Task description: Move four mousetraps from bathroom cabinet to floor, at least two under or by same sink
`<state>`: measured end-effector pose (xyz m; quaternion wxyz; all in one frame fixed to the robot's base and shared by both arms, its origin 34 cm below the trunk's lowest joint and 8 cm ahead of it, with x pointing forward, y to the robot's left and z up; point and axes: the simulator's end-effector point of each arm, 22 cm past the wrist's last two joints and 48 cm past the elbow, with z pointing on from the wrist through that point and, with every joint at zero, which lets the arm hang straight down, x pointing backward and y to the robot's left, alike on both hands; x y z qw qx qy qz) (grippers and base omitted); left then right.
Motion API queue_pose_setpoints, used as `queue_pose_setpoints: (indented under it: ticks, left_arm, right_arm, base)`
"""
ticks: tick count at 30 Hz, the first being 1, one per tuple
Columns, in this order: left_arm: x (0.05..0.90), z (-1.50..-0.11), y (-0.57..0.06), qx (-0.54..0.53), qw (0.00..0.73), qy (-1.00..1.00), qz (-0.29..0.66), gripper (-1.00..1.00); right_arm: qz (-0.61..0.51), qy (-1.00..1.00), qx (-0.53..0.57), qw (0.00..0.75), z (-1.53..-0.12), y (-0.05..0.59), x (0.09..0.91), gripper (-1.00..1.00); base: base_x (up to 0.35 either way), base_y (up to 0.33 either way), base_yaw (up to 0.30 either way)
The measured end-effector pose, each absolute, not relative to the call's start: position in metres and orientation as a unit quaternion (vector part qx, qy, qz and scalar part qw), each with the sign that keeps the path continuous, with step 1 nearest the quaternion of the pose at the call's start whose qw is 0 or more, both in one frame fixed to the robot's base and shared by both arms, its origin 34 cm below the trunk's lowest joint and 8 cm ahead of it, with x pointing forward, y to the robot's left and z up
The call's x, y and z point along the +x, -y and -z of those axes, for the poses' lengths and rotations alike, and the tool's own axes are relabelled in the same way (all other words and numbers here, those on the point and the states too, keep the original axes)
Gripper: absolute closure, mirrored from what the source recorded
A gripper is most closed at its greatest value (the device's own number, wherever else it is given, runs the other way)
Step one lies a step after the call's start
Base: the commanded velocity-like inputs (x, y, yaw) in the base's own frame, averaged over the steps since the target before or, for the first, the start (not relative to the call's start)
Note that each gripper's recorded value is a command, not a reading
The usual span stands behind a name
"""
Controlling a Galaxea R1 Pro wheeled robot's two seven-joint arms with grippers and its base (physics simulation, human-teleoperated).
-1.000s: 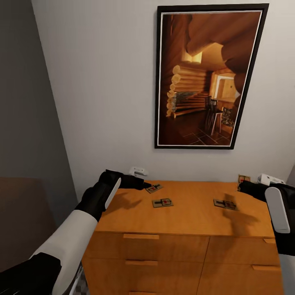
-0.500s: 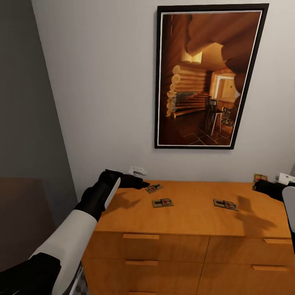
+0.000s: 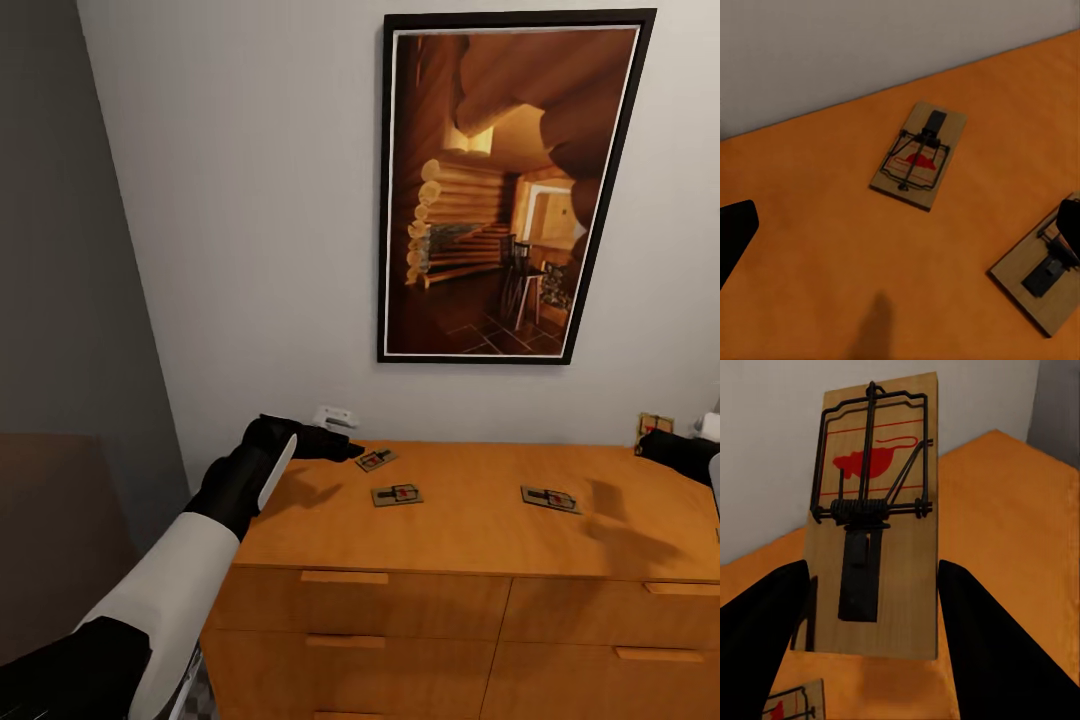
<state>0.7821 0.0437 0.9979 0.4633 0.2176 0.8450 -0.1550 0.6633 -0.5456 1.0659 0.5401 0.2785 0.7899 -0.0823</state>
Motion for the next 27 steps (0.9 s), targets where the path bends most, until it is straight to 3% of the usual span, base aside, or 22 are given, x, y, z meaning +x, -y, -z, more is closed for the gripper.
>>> queue_pose_setpoints:
  ticks: [27]
  left_arm:
    - [0.792,-0.998,-0.031,0.225,0.500,-0.819,0.169,-1.00]
  right_arm:
    - [0.106,-0.776,0.288,0.550,-1.085,0.575,0.649,1.00]
  base:
    - [0.000,0.000,0.000]
